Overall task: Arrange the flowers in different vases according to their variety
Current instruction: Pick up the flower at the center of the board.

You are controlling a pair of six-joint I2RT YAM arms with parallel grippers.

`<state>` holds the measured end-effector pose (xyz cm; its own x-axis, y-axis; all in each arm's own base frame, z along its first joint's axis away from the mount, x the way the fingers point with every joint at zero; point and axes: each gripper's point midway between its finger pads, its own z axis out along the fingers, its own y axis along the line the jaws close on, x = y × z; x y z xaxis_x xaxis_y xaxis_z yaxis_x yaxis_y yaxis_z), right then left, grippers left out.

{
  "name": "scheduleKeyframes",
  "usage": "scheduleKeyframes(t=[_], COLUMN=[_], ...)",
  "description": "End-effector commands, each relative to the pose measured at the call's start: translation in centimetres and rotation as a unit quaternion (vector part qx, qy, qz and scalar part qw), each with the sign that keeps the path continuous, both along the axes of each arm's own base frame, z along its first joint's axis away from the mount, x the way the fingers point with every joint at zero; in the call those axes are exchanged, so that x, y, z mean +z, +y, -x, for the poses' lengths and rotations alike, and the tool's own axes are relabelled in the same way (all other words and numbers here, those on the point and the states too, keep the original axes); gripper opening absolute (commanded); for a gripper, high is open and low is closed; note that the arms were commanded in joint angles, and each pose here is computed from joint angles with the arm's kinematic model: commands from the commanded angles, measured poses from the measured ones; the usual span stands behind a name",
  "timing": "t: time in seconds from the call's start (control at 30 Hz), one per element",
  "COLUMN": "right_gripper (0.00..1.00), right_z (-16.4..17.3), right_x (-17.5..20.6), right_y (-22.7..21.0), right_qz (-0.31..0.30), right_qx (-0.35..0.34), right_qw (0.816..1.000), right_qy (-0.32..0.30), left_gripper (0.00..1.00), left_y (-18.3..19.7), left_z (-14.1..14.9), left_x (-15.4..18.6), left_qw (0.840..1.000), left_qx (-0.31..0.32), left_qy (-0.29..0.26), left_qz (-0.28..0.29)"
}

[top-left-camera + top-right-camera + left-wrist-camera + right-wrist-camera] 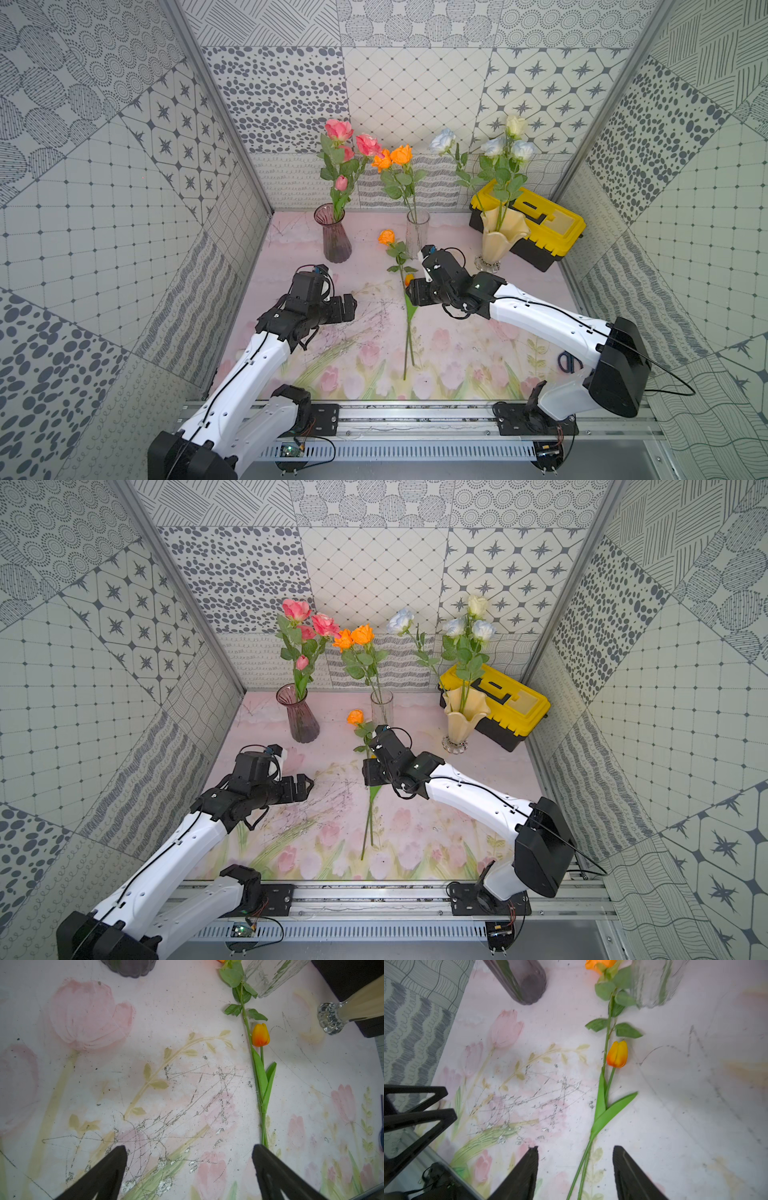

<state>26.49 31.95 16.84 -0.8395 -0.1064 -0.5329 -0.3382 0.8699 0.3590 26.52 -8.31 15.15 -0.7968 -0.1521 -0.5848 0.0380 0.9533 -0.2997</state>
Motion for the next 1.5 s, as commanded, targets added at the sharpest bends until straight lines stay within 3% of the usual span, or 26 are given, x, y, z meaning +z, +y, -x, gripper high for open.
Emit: scheduleKeyframes(t=[0.0, 0.23, 0.5, 1.47], right_gripper=[0.6, 0.59, 0.59, 0.57], right_z=[3.7, 7.8, 9.5, 8.1], right_x=[-2.5, -6.3, -9.5, -14.3], right_y=[2.1, 3.9, 3.8, 2.5], right_qz=[-0.01, 0.037, 0.076, 0.153], right_qx=[0.024, 0.043, 0.033, -0.017], right_qw=[0.995, 0.986, 0.978, 0.963], right_qy=[0.093, 0.158, 0.189, 0.222], left_gripper=[0.99, 0.99, 0.99, 0.99], left_y=[-0.3, -0.4, -0.3, -0.2], left_z=[0.1, 0.1, 0.2, 0.2], left_x=[-0.1, 0.0, 0.3, 0.7], left_qw=[1.0, 1.0, 1.0, 1.0], left_qx=[-0.001, -0.002, 0.0, 0.004], left_qy=[0.004, 0.002, -0.003, -0.009], left_qz=[0.009, 0.012, 0.013, 0.014])
